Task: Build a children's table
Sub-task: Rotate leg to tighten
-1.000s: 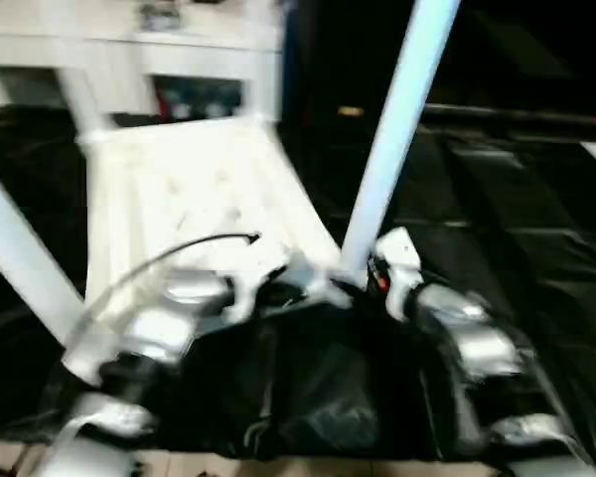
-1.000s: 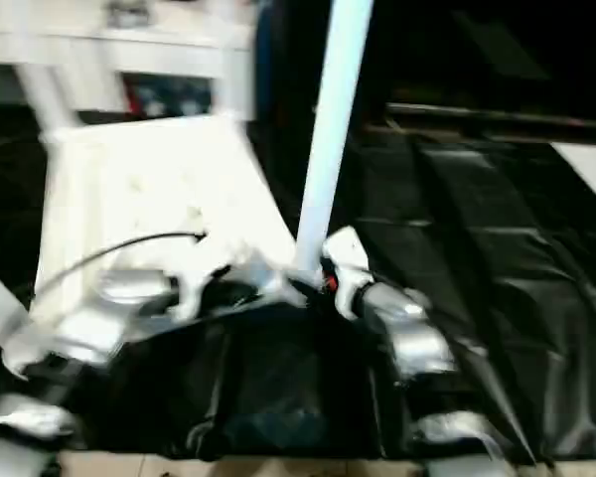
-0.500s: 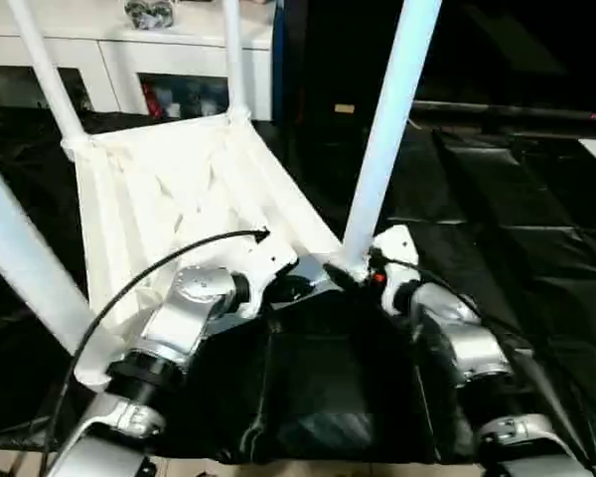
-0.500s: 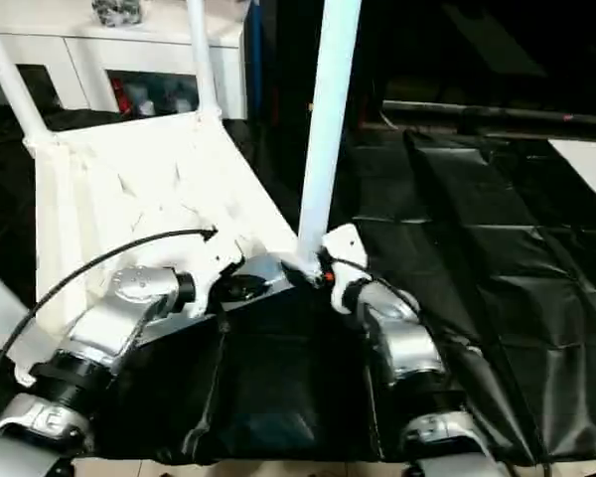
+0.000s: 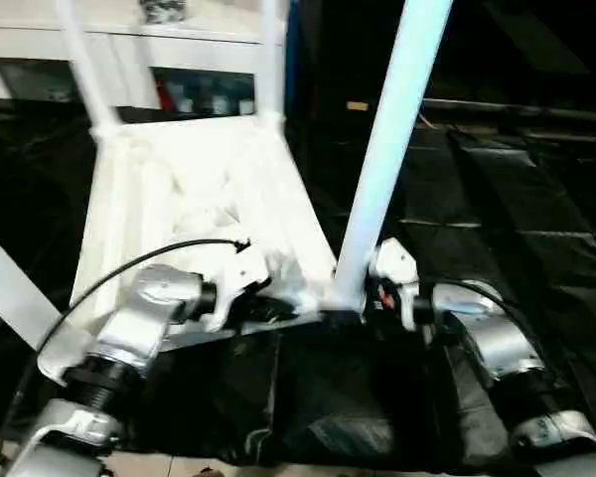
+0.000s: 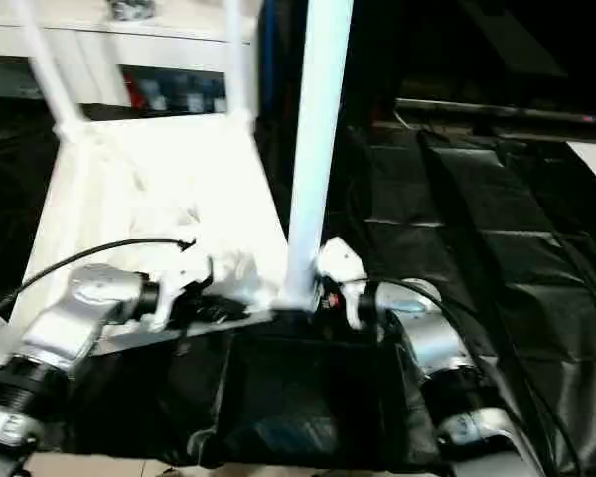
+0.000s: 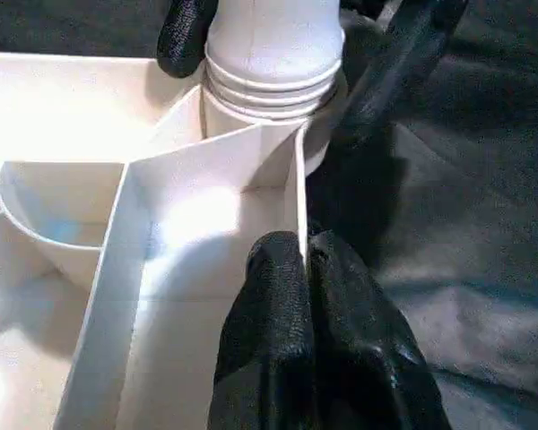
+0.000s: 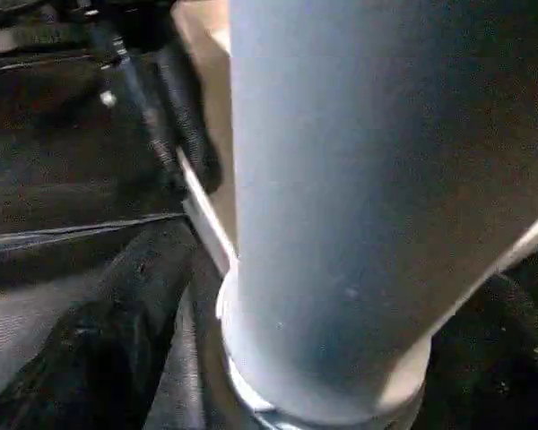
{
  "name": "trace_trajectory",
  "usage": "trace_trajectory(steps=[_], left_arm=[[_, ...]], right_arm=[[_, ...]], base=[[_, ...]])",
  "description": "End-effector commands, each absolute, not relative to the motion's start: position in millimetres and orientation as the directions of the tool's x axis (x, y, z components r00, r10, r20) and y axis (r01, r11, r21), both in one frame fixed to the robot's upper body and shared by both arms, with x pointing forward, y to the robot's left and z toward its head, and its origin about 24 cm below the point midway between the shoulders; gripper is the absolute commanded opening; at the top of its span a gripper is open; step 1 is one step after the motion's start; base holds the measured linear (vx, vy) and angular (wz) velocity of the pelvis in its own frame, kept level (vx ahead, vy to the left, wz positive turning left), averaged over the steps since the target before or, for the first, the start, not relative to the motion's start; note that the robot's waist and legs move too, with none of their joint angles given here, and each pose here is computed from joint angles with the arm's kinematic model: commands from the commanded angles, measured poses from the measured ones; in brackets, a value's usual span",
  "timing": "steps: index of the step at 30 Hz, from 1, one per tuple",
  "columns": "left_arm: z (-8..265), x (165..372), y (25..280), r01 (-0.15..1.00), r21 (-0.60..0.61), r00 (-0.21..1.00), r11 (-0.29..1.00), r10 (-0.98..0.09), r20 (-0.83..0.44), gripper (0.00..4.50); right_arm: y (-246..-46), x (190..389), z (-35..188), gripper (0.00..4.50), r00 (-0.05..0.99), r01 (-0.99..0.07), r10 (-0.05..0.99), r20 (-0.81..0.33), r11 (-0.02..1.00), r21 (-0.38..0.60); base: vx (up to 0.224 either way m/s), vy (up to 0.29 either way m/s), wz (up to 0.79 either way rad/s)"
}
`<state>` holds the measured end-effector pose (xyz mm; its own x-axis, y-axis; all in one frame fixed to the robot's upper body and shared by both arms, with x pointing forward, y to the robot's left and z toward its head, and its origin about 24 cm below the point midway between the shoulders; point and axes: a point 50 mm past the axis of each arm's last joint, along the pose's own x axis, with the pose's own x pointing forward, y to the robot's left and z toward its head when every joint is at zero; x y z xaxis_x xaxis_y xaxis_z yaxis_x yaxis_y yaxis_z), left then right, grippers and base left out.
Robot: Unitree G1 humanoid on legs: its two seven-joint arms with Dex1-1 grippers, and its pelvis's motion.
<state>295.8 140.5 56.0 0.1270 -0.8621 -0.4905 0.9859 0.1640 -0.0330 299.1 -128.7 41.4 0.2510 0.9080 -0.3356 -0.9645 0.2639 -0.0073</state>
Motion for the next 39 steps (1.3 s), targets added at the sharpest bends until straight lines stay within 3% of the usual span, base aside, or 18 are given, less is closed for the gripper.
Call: trace_trajectory(steps=[1, 10, 19, 21, 22, 24, 28, 32, 34, 37, 38, 39], left_arm=[[73, 296, 124, 0.999, 0.014, 0.049, 0.048, -0.900, -0.433, 0.00], [72, 295, 126, 1.000, -0.009, 0.018, 0.024, -0.899, -0.438, 0.00], [69, 293, 126, 0.999, -0.010, 0.041, 0.051, -0.898, -0.438, 0.00], [68, 295, 125, 0.996, 0.009, 0.089, 0.094, -0.896, -0.434, 0.00], [68, 302, 120, 0.984, 0.042, 0.177, 0.176, -0.890, -0.420, 0.00], [68, 307, 115, 0.971, 0.056, 0.236, 0.234, -0.880, -0.413, 0.00], [67, 317, 95, 0.925, 0.090, 0.374, 0.369, -0.843, -0.386, 0.00], [67, 319, 74, 0.881, 0.091, 0.465, 0.465, -0.811, -0.356, 0.00], [66, 318, 67, 0.867, 0.084, 0.487, 0.491, -0.800, -0.350, 0.00], [64, 312, 59, 0.887, 0.069, 0.450, 0.456, -0.825, -0.341, 0.00], [65, 311, 59, 0.891, 0.070, 0.445, 0.449, -0.829, -0.338, 0.00], [65, 311, 59, 0.892, 0.071, 0.443, 0.446, -0.832, -0.335, 0.00]], right_arm=[[-119.4, 292.9, 43, 3.53, 0.168, -0.984, 0.928, -0.331, 0.180, 0.007], [-119.3, 288.9, 44, 2.77, 0.134, -0.988, 0.936, -0.326, 0.150, 0.024], [-114.3, 286.7, 41, 2.67, 0.117, -0.989, 0.940, -0.321, 0.139, 0.046], [-109.5, 289.4, 40, 2.66, 0.169, -0.981, 0.941, -0.292, 0.190, 0.046], [-100.6, 296.8, 39, 2.66, 0.293, -0.950, 0.921, -0.258, 0.311, 0.034], [-93.9, 303.1, 35, 2.66, 0.397, -0.908, 0.883, -0.252, 0.418, 0.034], [-73.9, 313.2, 24, 2.66, 0.609, -0.768, 0.751, -0.255, 0.639, 0.044], [-58.0, 321.3, 22, 2.65, 0.753, -0.615, 0.603, -0.264, 0.787, 0.045], [-52.0, 323.2, 22, 2.65, 0.781, -0.577, 0.567, -0.261, 0.816, 0.045], [-48.1, 323.2, 26, 2.65, 0.773, -0.599, 0.592, -0.230, 0.800, 0.046], [-49.5, 323.7, 28, 3.21, 0.768, -0.604, 0.604, -0.212, 0.794, 0.074], [-51.7, 324.5, 29, 3.35, 0.770, -0.602, 0.604, -0.205, 0.795, 0.083]], base=[[0.000, 0.000, 0.00], [0.000, 0.000, 0.00], [0.000, 0.000, 0.00], [0.000, 0.000, 0.00], [0.000, 0.000, 0.00], [0.000, 0.000, 0.00], [0.000, 0.000, 0.00], [0.000, 0.000, 0.00], [0.000, 0.000, 0.00], [0.000, 0.000, 0.00], [0.000, 0.000, 0.00], [0.000, 0.000, 0.00]])
